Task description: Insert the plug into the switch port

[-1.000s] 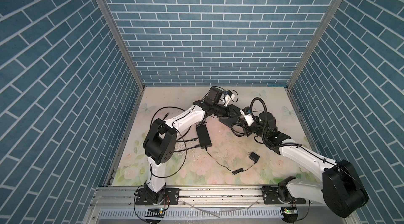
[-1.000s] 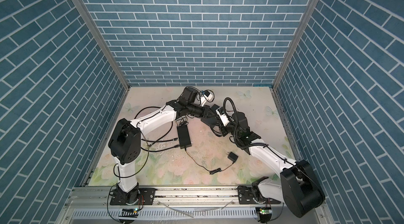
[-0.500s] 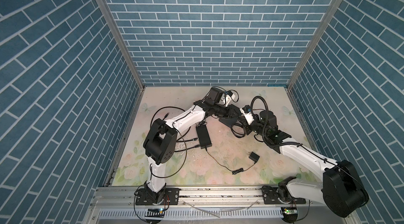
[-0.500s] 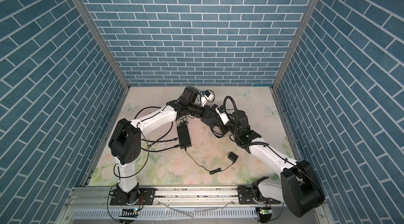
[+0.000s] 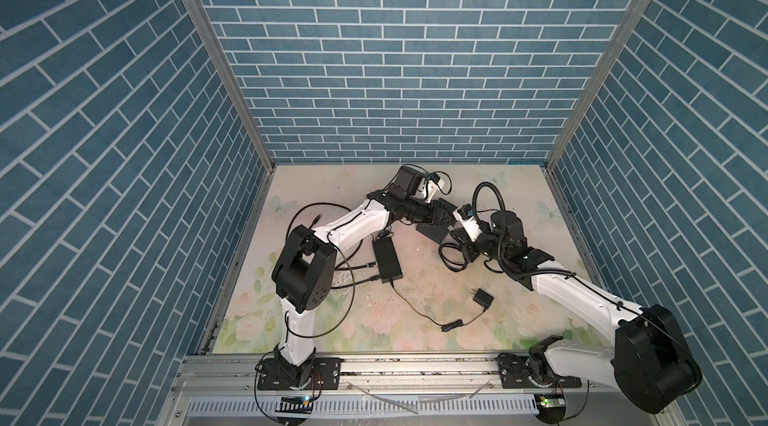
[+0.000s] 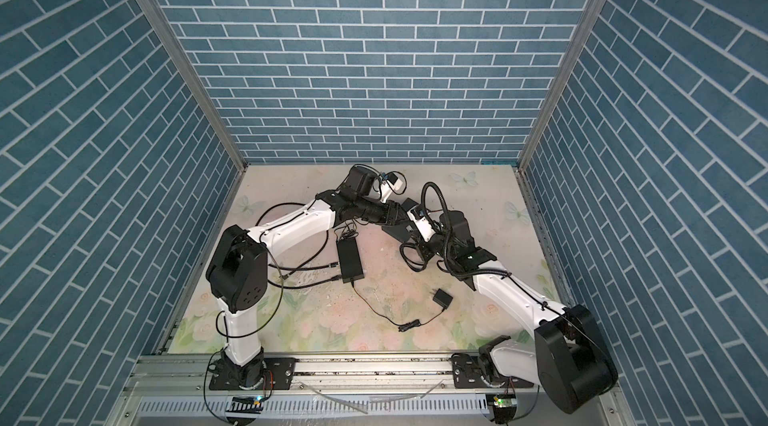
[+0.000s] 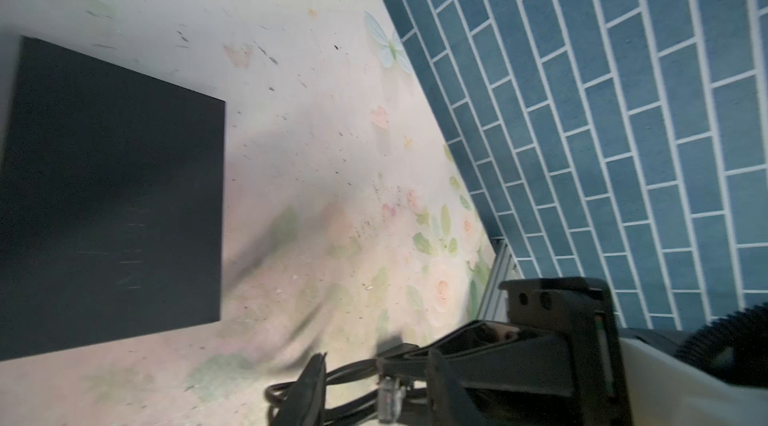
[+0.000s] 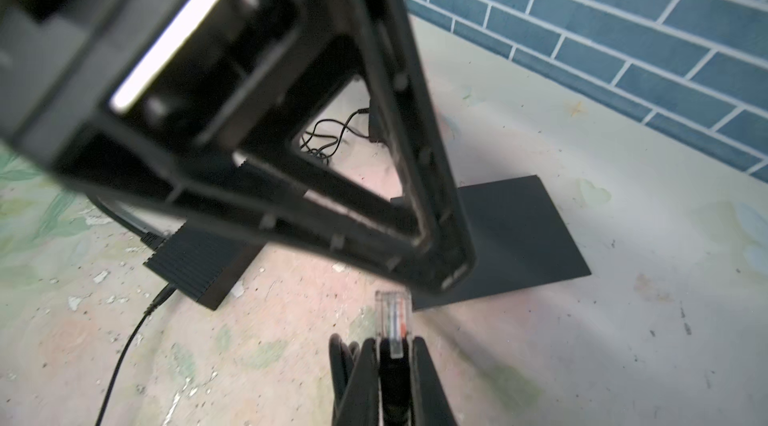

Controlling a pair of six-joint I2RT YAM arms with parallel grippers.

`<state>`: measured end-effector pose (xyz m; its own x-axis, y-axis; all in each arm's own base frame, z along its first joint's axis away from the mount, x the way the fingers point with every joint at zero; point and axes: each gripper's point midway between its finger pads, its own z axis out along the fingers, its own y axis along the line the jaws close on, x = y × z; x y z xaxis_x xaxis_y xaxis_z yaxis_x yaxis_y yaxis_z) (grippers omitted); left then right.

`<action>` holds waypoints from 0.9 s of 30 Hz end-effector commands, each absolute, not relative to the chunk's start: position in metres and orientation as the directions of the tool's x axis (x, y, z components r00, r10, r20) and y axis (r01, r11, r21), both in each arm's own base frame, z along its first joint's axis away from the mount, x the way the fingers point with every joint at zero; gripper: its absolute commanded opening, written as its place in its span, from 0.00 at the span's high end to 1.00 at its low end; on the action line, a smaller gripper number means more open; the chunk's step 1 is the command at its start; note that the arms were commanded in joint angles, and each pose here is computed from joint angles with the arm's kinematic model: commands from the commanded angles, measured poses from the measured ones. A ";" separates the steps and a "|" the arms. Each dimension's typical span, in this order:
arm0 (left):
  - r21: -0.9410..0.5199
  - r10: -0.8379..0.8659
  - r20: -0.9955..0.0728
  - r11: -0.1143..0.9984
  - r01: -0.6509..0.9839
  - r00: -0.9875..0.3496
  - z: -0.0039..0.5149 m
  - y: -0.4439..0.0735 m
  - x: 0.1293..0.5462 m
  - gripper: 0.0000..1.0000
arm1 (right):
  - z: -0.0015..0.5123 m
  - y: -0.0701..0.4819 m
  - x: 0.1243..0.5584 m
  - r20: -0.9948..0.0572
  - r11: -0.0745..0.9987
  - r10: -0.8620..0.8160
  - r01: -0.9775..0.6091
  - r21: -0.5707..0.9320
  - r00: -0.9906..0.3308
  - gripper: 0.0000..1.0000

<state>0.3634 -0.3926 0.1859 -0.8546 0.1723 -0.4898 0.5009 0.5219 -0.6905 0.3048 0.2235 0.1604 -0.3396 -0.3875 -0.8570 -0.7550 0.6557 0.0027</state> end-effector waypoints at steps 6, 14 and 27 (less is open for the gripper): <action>-0.467 0.179 -0.574 0.730 0.498 -0.799 0.180 -0.332 0.412 0.54 | 0.168 0.187 0.301 -0.682 0.638 -0.533 -0.767 0.065 -0.501 0.99; -0.460 0.171 -0.538 0.760 0.458 -0.825 0.152 -0.320 0.418 0.53 | 0.110 0.124 0.299 -0.270 0.648 -0.720 -0.759 0.069 -0.639 1.00; -0.468 0.169 -0.563 0.742 0.480 -0.809 0.127 -0.336 0.453 0.52 | 0.041 0.173 0.361 -0.364 0.513 -0.786 -0.856 0.067 -0.499 1.00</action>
